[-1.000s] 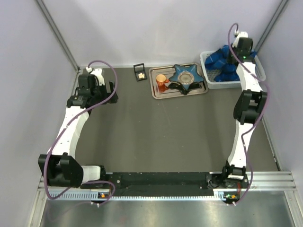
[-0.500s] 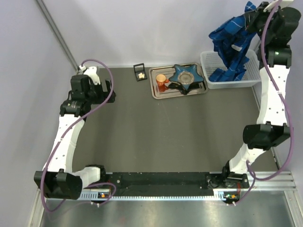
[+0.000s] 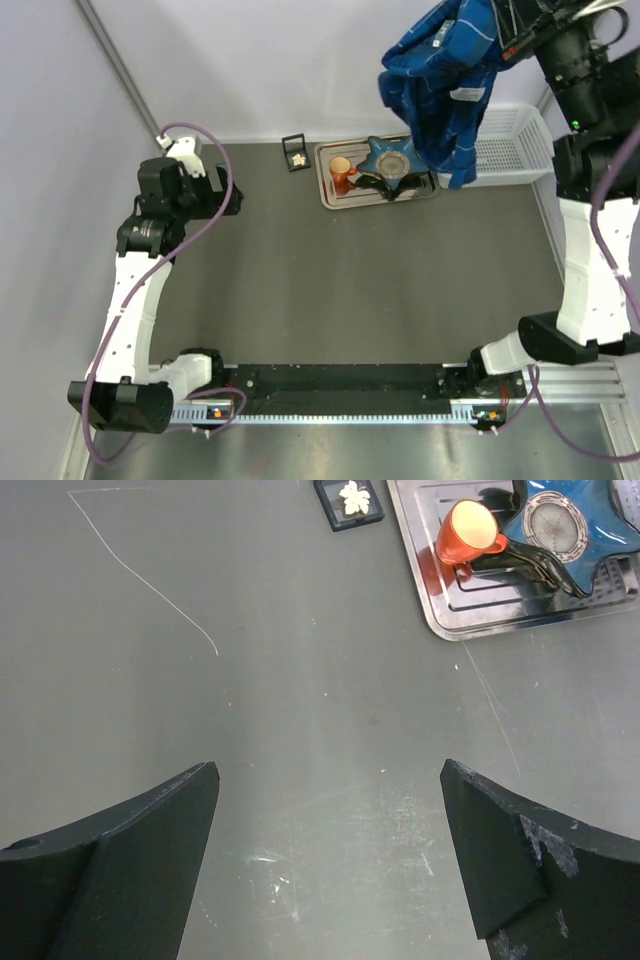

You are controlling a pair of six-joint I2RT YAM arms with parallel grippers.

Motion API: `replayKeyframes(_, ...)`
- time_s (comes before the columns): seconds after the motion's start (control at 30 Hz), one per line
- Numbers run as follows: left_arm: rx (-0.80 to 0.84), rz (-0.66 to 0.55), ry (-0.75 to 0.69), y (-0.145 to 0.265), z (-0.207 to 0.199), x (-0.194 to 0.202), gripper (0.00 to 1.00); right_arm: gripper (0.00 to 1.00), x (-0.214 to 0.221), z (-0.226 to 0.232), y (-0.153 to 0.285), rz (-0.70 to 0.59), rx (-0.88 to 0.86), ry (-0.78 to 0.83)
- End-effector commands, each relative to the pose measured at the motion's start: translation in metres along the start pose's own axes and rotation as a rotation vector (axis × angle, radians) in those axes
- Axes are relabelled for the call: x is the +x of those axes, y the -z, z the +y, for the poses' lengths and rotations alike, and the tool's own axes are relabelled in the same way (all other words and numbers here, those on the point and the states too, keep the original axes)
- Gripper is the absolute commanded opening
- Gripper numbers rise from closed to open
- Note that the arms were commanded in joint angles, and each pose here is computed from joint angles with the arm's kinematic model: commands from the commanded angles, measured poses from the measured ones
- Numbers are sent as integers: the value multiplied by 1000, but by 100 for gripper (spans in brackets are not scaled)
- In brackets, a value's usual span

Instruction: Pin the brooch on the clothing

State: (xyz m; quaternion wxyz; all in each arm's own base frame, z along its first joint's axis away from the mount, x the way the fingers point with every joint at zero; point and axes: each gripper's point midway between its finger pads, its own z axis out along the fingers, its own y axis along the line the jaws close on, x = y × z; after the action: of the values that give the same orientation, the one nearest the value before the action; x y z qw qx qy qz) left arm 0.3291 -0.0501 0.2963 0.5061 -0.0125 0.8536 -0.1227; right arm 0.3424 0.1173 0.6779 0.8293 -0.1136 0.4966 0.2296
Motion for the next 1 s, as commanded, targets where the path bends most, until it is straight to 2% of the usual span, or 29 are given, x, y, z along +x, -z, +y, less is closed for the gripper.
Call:
replayKeyframes(0.0, 37, -72, 13, 17, -11, -23, 99, 0, -87, 57, 33, -209, -157, -27)
replayKeyframes(0.1, 44, -64, 14, 18, -12, -21, 99, 0, -77, 80, 41, -156, -257, -107)
replayKeyframes(0.2, 50, -49, 16, 18, -13, -16, 99, 0, -47, 98, 50, -47, -366, -163)
replayKeyframes(0.23, 56, -45, 16, 19, -14, -15, 99, 0, -22, 102, 51, 23, -400, -202)
replayKeyframes(0.33, 74, -40, 13, 20, -17, -14, 99, 0, -8, 116, 65, 79, -476, -224)
replayKeyframes(0.47, 73, -36, 14, 19, -17, -13, 99, 0, -35, 125, 59, 18, -505, -244)
replayKeyframes(0.5, 72, -33, 14, 18, -17, -13, 99, 0, -60, 131, 64, -32, -527, -237)
replayKeyframes(0.6, 70, -30, 18, 20, -17, -11, 99, 0, -78, 148, 65, -50, -600, -311)
replayKeyframes(0.73, 74, -34, 11, 23, -17, -11, 99, 0, -70, 178, 72, -10, -714, -395)
replayKeyframes(0.97, 35, -9, 10, 30, -12, -8, 99, 0, -58, 257, 101, 17, -952, -418)
